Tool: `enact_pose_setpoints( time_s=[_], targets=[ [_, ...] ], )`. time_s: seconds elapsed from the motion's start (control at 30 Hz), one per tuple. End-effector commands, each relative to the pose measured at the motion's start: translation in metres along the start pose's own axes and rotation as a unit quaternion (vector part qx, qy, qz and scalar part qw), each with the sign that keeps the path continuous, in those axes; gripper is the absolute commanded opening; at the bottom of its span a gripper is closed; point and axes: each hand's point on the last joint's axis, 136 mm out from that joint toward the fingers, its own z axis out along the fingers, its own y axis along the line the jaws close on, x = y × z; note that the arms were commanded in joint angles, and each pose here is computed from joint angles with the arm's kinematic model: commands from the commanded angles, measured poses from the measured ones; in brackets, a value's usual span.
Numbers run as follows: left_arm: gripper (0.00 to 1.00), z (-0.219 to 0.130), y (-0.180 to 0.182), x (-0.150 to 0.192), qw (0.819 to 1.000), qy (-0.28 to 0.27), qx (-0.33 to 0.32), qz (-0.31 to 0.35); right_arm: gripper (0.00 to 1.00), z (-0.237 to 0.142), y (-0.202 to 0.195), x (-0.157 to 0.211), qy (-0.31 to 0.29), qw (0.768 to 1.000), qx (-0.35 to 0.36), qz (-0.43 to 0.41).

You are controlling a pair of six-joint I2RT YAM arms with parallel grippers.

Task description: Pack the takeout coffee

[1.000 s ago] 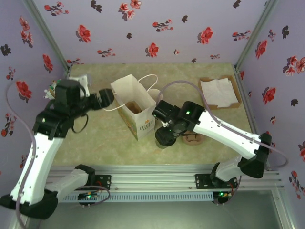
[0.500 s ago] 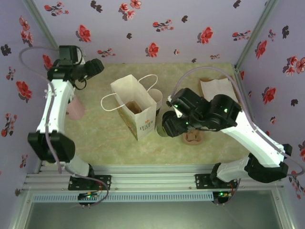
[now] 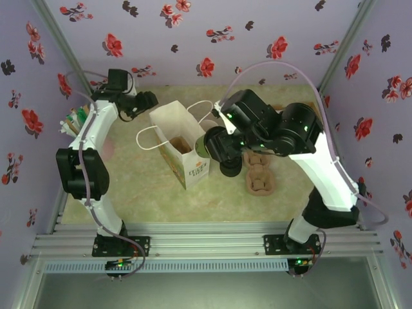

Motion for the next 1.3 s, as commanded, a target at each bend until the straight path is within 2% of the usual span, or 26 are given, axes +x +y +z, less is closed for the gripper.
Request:
enact_pose_setpoints(
  time_s=[0.0, 0.27, 0.6, 0.97, 1.27],
  targets=[
    [0.65, 0.008, -0.001, 0.018, 1.0, 0.017, 0.018, 0.006, 0.65, -0.006, 0.002, -0.006, -0.007, 1.0, 0.002, -0.027],
    [0.65, 0.014, -0.01, 0.053, 0.998, 0.039, 0.039, 0.015, 0.65, 0.005, 0.004, -0.026, -0.021, 0.999, -0.013, -0.02],
    [0.64, 0.014, -0.027, 0.087, 0.996, 0.055, 0.066, 0.031, 0.65, 0.026, 0.004, -0.031, -0.003, 1.0, -0.022, -0.013],
    [0.64, 0.017, -0.056, 0.122, 0.991, 0.078, 0.095, 0.058, 0.64, 0.052, 0.004, -0.018, 0.051, 0.999, -0.011, -0.01],
    [0.64, 0.019, -0.075, 0.15, 0.986, 0.096, 0.111, 0.079, 0.63, 0.058, -0.016, 0.013, 0.113, 0.993, 0.045, 0.002]
  ],
)
